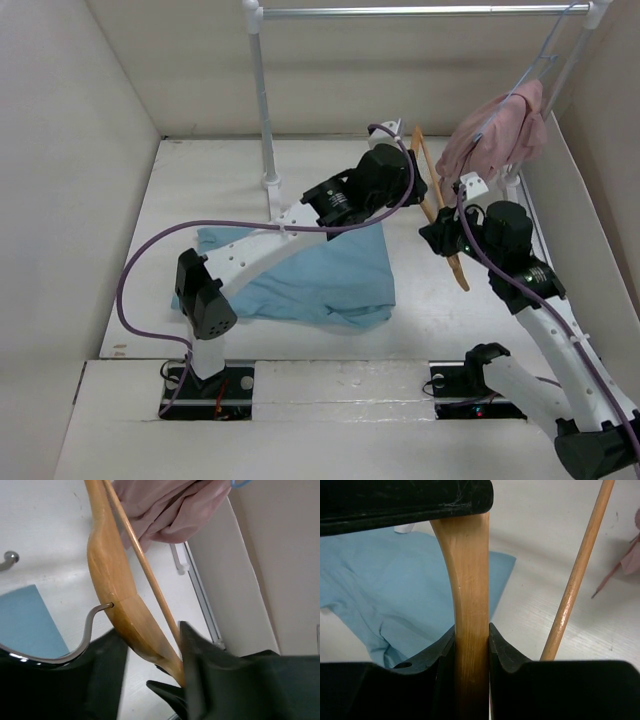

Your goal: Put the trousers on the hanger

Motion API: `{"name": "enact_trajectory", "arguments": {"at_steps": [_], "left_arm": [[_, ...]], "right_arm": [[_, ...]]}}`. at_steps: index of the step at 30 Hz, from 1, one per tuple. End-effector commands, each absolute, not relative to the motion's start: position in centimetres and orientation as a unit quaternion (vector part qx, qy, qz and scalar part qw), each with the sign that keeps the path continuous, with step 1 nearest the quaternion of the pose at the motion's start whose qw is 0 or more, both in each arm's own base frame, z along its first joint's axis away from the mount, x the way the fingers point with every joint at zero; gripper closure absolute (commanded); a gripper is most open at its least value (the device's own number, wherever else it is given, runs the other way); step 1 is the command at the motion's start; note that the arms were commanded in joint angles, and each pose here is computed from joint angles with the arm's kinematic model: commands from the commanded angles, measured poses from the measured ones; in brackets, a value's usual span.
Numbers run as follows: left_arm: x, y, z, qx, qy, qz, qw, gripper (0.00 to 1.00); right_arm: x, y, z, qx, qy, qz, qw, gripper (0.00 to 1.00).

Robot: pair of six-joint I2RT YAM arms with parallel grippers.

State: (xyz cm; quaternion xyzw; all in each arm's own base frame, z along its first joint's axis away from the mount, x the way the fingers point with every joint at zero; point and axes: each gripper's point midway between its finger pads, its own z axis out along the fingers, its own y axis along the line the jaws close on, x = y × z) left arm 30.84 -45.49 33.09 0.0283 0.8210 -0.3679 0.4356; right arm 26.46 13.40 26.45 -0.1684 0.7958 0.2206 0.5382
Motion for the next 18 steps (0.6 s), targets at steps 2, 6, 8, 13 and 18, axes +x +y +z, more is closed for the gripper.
{"name": "enact_trajectory", "arguments": {"at_steps": [2, 6, 8, 13, 18], "left_arm": [[30.4, -45.9, 33.7, 0.014, 0.811, -0.389, 0.437, 0.83], [29.9, -45.9, 32.7, 0.012, 0.816, -0.384, 0.432, 1.0], [29.6, -45.4, 32.1, 0.006, 0.818, -0.383, 0.429, 1.0], [27.5, -42.6, 28.3, -0.021, 0.827, -0.384, 0.41, 1.0], [25.4, -41.3, 25.2, -0.077, 0.82, -0.393, 0.41, 1.0]], "right_arm": [[25.0, 14.1, 26.0, -0.187, 0.79, 0.199, 0.548, 1.0], [24.5, 14.1, 25.7, -0.184, 0.791, 0.197, 0.55, 0.92], [24.3, 14.0, 25.4, -0.19, 0.795, 0.194, 0.542, 0.72], [22.1, 13.0, 23.9, -0.236, 0.815, 0.177, 0.499, 0.25], [20.8, 13.7, 21.7, -0.271, 0.815, 0.207, 0.469, 0.58]]}}
